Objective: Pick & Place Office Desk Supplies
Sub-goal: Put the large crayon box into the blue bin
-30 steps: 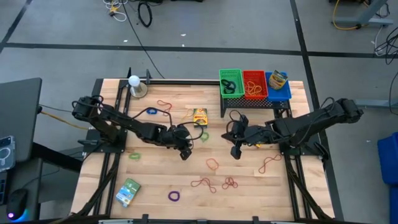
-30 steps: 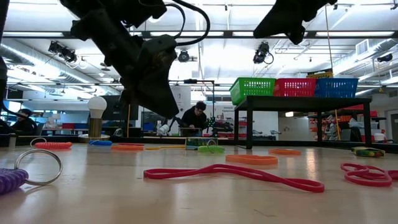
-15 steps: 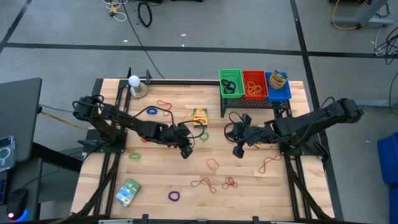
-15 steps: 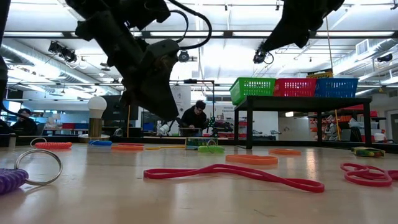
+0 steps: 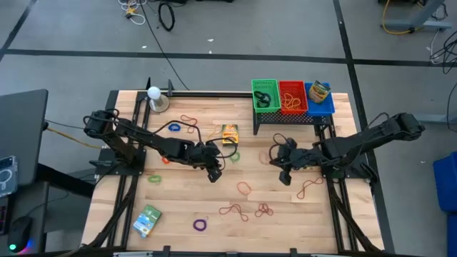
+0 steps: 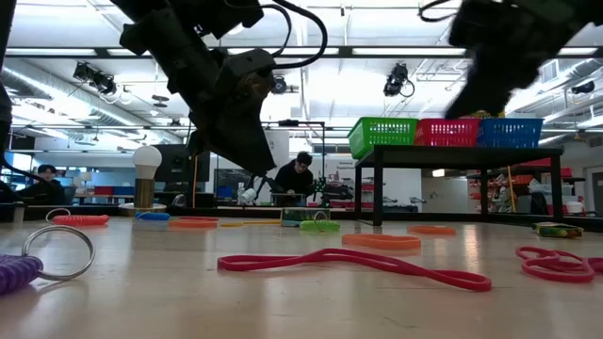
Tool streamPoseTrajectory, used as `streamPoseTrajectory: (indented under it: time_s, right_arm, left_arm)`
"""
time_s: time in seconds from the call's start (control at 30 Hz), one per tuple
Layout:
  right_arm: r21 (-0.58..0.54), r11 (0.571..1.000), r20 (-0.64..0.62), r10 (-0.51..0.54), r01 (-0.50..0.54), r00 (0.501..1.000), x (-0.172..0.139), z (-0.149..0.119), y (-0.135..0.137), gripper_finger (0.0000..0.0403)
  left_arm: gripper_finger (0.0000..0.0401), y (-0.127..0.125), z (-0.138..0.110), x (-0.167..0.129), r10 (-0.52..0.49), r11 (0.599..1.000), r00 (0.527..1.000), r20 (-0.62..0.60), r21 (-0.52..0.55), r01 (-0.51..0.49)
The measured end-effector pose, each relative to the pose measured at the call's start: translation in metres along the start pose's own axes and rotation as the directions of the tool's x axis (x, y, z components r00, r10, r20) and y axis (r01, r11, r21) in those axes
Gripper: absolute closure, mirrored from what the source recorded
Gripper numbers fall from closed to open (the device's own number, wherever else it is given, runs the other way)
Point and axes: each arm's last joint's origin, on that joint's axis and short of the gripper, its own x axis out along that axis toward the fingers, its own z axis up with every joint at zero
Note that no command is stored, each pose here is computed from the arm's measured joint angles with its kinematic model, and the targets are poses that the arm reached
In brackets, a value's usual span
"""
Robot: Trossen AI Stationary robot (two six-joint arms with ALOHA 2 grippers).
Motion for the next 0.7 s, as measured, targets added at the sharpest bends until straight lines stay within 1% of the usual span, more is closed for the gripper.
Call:
streamPoseTrajectory:
  time_s: [0.1, 0.2, 0.3, 0.4, 0.47, 0.57, 0.63, 0.7]
  right_arm:
    - [0.020, 0.999, -0.098, -0.032, 0.034, 0.995, -0.008, -0.010, -0.007, 0.0401]
    - [0.044, 0.997, -0.227, -0.057, 0.069, 0.972, -0.012, -0.021, -0.012, 0.0401]
    - [0.036, 0.994, -0.327, -0.084, 0.102, 0.941, -0.014, -0.032, -0.013, 0.0401]
    - [-0.006, 0.994, -0.380, -0.105, 0.110, 0.919, -0.018, -0.040, -0.011, 0.0395]
    - [-0.037, 0.992, -0.416, -0.125, 0.120, 0.901, -0.021, -0.044, -0.012, 0.0382]
    - [-0.077, 0.989, -0.469, -0.148, 0.126, 0.871, -0.023, -0.049, -0.015, 0.0352]
    - [-0.097, 0.989, -0.478, -0.145, 0.112, 0.866, -0.024, -0.049, -0.015, 0.0328]
    - [-0.087, 0.992, -0.472, -0.126, 0.096, 0.873, -0.023, -0.048, -0.014, 0.0303]
  left_arm:
    - [0.0292, 0.000, 0.000, 0.000, -0.001, 1.000, 1.000, 0.002, 0.028, 0.001]
    - [0.0292, 0.000, 0.001, 0.000, -0.005, 0.998, 1.000, 0.009, 0.059, 0.005]
    - [0.0292, -0.001, 0.001, 0.000, -0.009, 0.995, 1.000, 0.013, 0.097, 0.008]
    - [0.0292, -0.001, 0.002, 0.000, -0.013, 0.991, 1.000, 0.019, 0.130, 0.010]
    - [0.0292, -0.001, 0.002, 0.000, -0.014, 0.989, 1.000, 0.022, 0.151, 0.011]
    - [0.0292, -0.002, 0.003, 0.000, -0.017, 0.983, 1.000, 0.025, 0.182, 0.013]
    - [0.0292, -0.002, 0.003, 0.000, -0.019, 0.977, 0.999, 0.028, 0.212, 0.013]
    - [0.0292, -0.002, 0.003, 0.000, -0.021, 0.970, 0.999, 0.027, 0.241, 0.014]
